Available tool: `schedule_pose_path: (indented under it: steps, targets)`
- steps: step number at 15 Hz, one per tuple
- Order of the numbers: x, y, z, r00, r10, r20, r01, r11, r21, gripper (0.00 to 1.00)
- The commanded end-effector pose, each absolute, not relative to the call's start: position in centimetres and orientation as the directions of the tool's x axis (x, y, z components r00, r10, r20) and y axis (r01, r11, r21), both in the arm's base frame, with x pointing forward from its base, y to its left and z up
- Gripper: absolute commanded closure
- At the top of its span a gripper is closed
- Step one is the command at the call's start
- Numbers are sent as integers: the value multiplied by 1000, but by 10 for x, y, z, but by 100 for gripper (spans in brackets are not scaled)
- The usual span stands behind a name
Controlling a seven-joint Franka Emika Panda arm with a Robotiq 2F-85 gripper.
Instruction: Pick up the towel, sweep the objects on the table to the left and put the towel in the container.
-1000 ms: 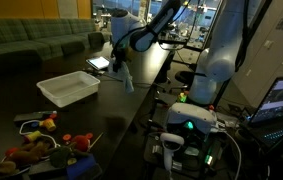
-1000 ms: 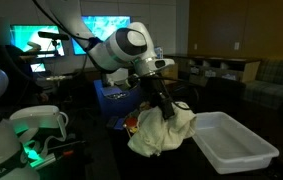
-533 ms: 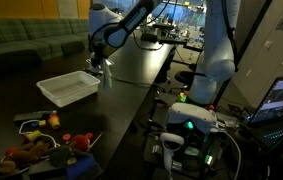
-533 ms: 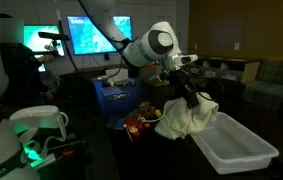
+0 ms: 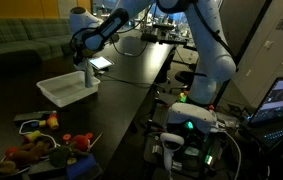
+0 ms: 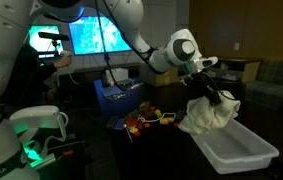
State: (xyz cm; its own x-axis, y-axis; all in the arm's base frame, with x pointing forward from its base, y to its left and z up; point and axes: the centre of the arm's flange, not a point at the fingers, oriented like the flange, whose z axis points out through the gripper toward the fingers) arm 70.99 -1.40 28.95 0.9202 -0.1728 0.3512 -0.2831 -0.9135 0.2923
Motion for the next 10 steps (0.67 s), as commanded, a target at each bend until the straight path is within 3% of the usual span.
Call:
schedule_pose_path:
  steps: [1, 9, 10]
  targets:
    - [796, -13, 281, 873, -237, 426, -378, -880, 287, 97]
    - [858, -28, 238, 800, -358, 481, -529, -799, 286, 98]
    - [863, -32, 234, 794, -375, 479, -545, -788, 287, 72]
